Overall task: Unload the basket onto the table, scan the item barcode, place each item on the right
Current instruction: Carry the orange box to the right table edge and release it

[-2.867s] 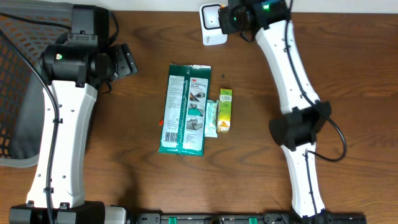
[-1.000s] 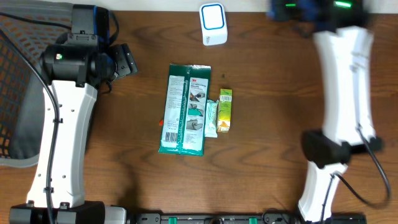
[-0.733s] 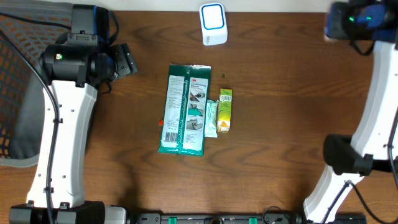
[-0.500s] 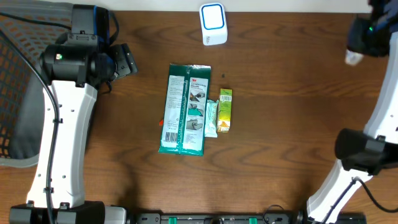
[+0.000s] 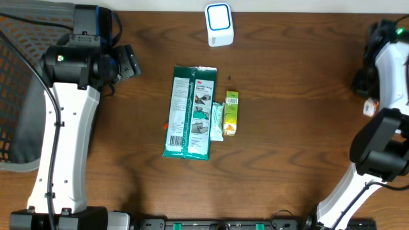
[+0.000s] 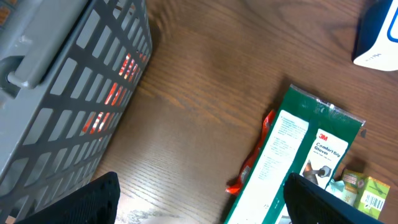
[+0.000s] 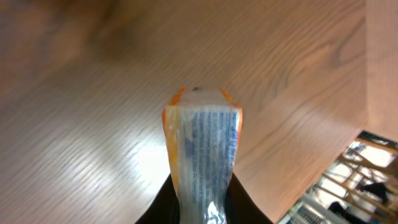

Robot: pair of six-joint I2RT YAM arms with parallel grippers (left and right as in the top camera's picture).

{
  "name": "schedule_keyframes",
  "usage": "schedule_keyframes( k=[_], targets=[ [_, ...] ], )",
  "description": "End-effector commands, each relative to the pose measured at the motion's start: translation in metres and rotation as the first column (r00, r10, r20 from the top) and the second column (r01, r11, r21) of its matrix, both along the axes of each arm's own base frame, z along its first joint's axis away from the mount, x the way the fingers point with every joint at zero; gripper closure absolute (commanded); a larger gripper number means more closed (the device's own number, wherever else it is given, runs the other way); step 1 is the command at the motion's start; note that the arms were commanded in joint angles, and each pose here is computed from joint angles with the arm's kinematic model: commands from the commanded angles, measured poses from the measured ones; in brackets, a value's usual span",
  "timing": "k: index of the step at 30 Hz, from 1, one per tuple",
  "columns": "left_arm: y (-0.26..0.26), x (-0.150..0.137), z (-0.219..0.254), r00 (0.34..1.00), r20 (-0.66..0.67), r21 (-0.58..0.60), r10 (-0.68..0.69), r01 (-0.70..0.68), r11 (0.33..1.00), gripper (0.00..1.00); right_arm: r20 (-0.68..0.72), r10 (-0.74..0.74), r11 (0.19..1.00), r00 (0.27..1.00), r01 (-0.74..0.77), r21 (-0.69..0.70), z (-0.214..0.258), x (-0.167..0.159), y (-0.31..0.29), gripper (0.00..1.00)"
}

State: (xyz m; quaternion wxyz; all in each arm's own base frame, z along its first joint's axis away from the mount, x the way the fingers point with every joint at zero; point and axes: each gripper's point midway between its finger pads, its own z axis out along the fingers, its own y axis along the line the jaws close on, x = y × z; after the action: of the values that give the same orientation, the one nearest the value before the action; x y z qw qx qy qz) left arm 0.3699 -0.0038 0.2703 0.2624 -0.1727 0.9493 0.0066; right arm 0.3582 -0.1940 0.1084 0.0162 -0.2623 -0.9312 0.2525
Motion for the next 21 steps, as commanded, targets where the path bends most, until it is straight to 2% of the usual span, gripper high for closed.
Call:
schedule_keyframes(
  k=[1,6,7,9,12,14,21],
  targets=[
    [0.003,0.000,0.000,1.000,-0.003,0.019,-0.005,0.005,1.000,0.15,-0.054,-0.039,0.988,0.998,0.030,-0.149,-0.016,-0.016,-0.021,0.99],
    [0.003,0.000,0.000,1.000,-0.003,0.019,-0.005,0.005,1.000,0.15,-0.035,-0.038,0.986,0.999,0.032,-0.162,-0.050,-0.020,-0.021,0.99],
    [0.003,0.000,0.000,1.000,-0.003,0.019,-0.005,0.005,1.000,0.15,-0.033,-0.038,0.986,0.999,0.033,-0.162,-0.053,-0.021,-0.021,0.96],
    [0.003,0.000,0.000,1.000,-0.003,0.019,-0.005,0.005,1.000,0.15,-0.030,-0.038,0.986,0.999,0.033,-0.162,-0.057,-0.021,-0.021,0.82],
    [0.003,0.000,0.000,1.000,-0.003,0.019,-0.005,0.005,1.000,0.15,-0.021,-0.038,0.990,0.999,0.035,-0.135,-0.060,-0.020,-0.017,0.78],
    [0.003,0.000,0.000,1.000,-0.003,0.019,-0.005,0.005,1.000,0.15,-0.004,-0.039,0.994,0.999,0.039,-0.101,-0.064,-0.017,-0.012,0.67],
    [0.003,0.000,0.000,1.000,-0.003,0.019,-0.005,0.005,1.000,0.15,0.014,-0.040,0.998,0.999,0.041,-0.043,-0.070,-0.014,-0.004,0.47]
  ],
)
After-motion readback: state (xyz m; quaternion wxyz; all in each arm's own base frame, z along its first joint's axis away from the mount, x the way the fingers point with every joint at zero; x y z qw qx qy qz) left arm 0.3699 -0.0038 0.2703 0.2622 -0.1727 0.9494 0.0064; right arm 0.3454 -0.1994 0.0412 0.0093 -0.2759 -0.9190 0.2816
